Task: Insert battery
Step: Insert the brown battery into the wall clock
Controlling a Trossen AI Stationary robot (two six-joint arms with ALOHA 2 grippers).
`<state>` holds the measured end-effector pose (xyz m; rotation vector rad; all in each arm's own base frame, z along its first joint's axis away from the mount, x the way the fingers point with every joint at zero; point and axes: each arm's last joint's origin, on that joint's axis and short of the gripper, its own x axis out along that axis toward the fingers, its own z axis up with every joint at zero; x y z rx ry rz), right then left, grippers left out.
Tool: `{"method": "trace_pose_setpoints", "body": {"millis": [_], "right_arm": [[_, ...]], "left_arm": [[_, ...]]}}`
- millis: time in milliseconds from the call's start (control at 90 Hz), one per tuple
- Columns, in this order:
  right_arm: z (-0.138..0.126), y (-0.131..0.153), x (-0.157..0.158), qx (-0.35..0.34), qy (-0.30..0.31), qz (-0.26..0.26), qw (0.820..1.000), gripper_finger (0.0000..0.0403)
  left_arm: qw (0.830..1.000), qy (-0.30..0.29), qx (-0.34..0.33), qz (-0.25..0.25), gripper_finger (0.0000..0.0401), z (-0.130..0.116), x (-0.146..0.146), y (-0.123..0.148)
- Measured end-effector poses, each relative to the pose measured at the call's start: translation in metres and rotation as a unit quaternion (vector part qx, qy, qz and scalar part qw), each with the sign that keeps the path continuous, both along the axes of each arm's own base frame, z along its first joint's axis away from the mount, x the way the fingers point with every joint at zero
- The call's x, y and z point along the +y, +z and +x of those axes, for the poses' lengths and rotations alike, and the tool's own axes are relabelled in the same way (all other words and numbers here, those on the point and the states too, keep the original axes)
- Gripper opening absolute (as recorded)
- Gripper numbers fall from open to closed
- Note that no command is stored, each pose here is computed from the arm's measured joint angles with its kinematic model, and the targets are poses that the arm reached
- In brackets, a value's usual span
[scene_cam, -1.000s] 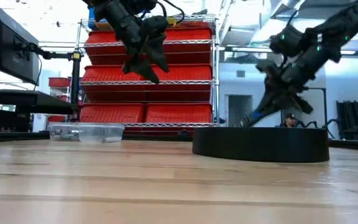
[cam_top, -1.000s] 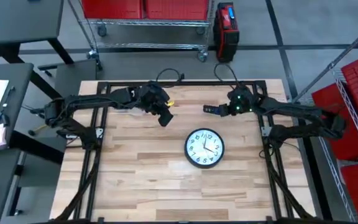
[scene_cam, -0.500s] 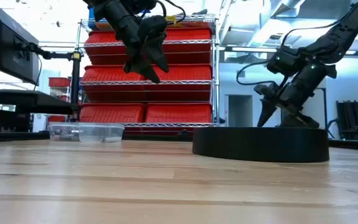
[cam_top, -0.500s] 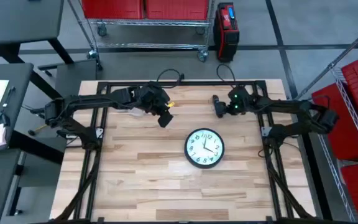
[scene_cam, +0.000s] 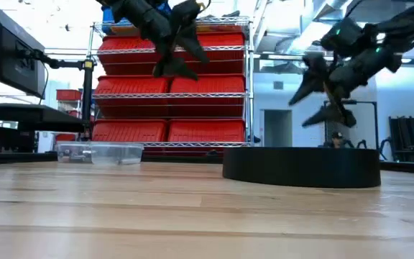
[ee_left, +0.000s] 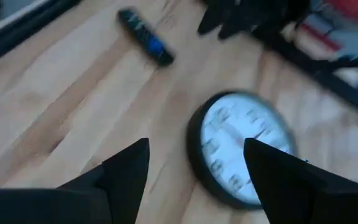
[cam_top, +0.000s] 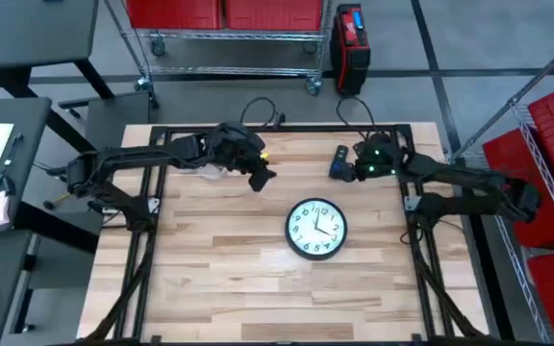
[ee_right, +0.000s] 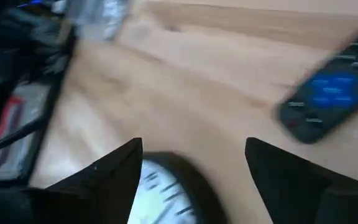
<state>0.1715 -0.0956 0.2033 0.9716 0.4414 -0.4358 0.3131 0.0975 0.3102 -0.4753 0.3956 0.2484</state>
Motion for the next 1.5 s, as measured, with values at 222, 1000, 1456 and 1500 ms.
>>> {"method": "trace_pose_setpoints", "body": {"millis": [222,1000,1456,1500], "right_arm": [[0.002,0.007,0.03,-0.003,0.071,0.002,0.997,0.0276],[-0.015,-0.024,0.113,0.129,0.138,0.05,0.981,0.0276],[-0.038,-0.053,0.129,0.117,0.036,0.095,0.988,0.0276],[-0.038,-0.056,0.129,0.111,0.025,0.102,0.988,0.0276]], "left_arm": [[0.999,-0.011,-0.008,-0.029,0.0242,0.003,-0.005,-0.001],[0.977,-0.014,0.176,-0.115,0.0242,0.048,-0.076,-0.091],[0.98,0.017,0.179,-0.081,0.0242,0.052,-0.088,-0.098],[0.981,0.018,0.174,-0.079,0.0242,0.055,-0.088,-0.101]]}}
